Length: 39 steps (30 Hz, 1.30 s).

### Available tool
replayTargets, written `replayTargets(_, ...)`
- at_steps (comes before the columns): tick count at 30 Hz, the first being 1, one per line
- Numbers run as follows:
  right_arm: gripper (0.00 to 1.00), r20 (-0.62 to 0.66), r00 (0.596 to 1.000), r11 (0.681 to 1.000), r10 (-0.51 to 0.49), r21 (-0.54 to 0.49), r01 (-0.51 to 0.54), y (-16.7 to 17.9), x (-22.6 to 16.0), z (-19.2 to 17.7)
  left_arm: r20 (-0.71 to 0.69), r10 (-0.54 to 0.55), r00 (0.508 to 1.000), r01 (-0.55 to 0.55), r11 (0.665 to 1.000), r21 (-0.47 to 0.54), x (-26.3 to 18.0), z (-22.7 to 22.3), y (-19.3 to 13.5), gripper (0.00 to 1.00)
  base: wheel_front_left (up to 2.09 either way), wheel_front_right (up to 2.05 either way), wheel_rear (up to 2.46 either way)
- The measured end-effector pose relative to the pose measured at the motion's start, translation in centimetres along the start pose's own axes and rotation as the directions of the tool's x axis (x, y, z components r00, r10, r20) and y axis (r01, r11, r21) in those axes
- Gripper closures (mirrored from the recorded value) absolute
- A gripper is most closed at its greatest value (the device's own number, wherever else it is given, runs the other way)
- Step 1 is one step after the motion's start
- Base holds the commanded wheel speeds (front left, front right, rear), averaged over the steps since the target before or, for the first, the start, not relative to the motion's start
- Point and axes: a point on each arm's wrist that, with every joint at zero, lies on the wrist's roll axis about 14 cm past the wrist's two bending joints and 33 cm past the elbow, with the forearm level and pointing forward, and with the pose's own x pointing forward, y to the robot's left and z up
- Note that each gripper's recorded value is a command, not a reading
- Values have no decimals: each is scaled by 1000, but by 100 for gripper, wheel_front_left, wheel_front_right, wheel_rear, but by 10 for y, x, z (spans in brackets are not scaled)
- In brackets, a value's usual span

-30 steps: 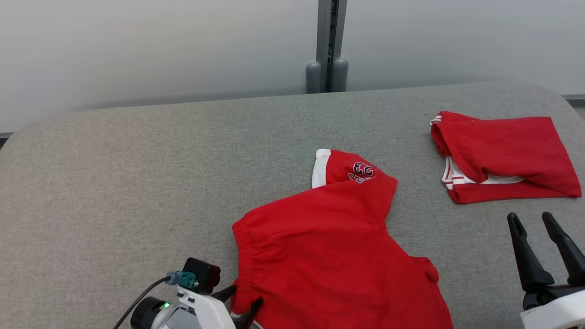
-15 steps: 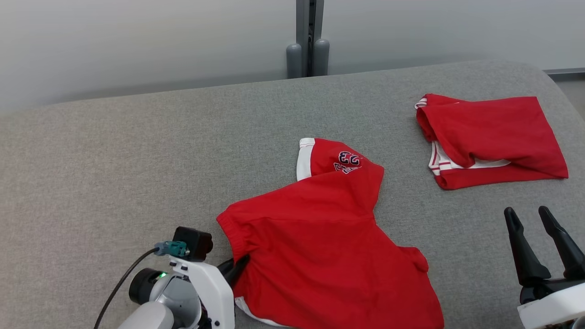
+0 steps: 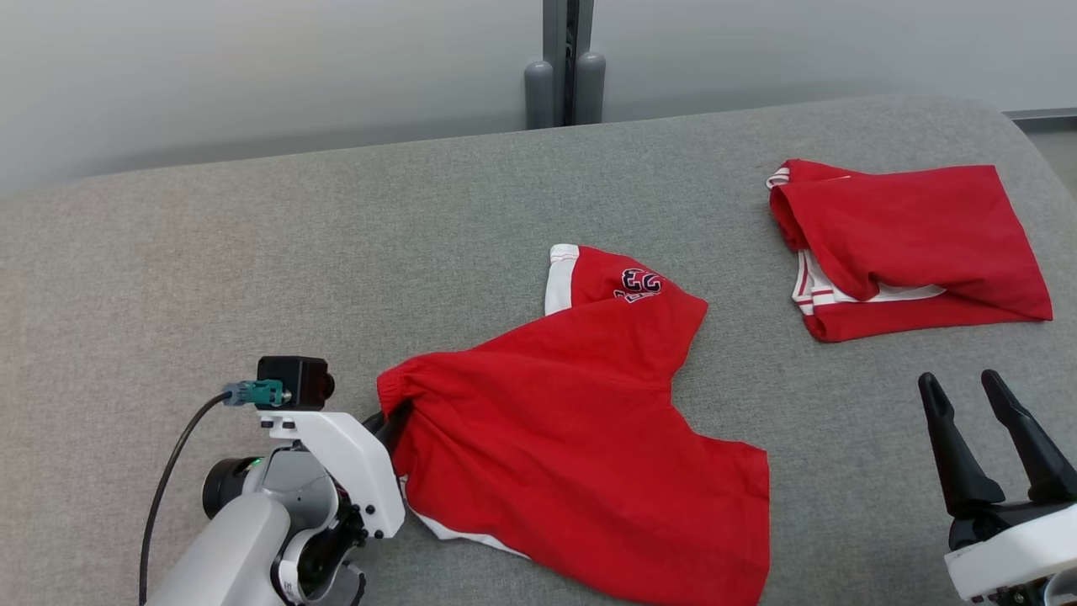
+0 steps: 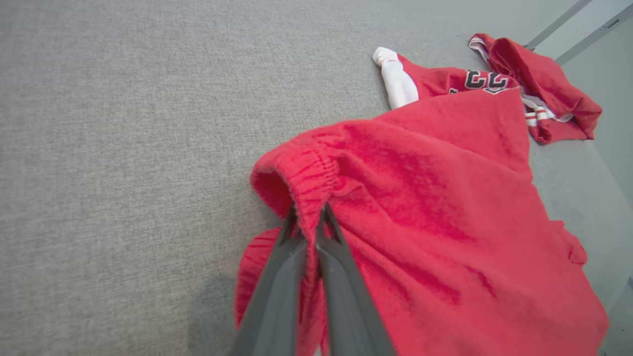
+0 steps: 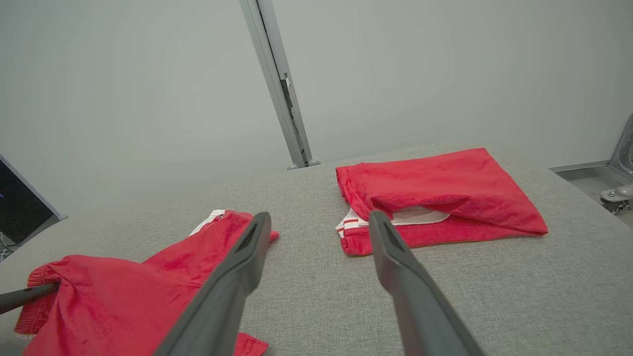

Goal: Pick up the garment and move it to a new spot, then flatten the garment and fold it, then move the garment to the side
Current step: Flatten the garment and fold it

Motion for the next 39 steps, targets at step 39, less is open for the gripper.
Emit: replayTargets(39,0,-589,784,978,198,177,-114,64,-5,-138,514,194,835,-240,971,22,-127,43,36,0,0,0,0)
